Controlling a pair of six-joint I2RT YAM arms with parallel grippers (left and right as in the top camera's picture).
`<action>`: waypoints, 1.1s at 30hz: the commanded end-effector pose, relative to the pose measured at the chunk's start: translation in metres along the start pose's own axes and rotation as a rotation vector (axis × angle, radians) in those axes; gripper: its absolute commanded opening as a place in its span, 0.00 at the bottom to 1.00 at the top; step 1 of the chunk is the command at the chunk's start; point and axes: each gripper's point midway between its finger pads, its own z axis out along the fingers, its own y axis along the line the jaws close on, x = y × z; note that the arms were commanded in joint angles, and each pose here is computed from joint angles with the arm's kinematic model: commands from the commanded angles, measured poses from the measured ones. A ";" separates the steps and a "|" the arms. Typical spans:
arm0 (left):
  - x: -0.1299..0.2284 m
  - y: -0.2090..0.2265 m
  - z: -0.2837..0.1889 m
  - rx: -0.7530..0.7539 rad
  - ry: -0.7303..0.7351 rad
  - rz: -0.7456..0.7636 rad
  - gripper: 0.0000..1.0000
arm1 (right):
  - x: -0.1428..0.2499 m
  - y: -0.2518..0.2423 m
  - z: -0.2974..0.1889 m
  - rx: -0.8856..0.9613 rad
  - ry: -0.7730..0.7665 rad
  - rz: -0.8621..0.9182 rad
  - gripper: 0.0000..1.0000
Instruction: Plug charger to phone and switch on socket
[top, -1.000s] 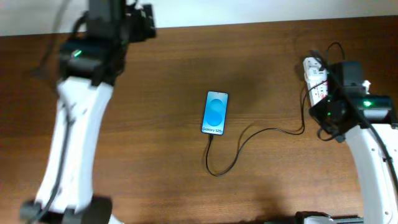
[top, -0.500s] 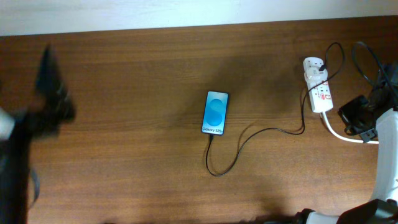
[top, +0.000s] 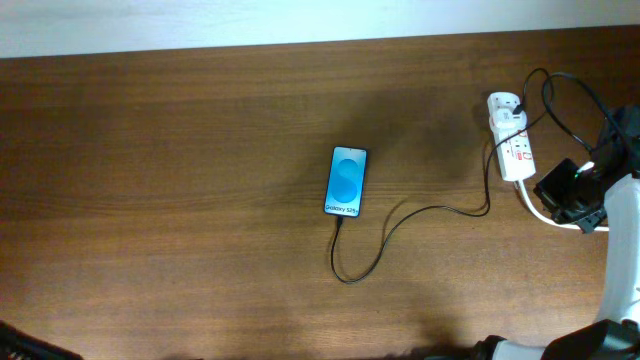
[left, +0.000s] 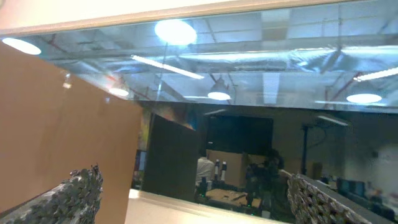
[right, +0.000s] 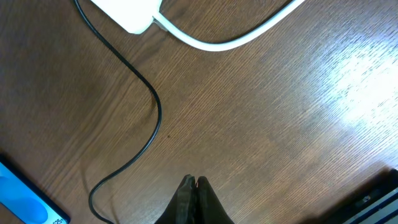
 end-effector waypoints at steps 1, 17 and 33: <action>-0.009 -0.009 -0.013 0.067 -0.040 0.018 1.00 | 0.000 0.001 -0.001 -0.005 0.001 -0.005 0.04; -0.040 -0.008 -0.064 0.251 -0.184 -0.096 1.00 | 0.003 -0.001 -0.001 0.003 0.017 -0.004 0.04; 0.048 -0.041 -0.031 0.299 -0.110 -0.079 0.99 | -0.009 0.005 -0.001 -0.022 -0.033 0.014 0.04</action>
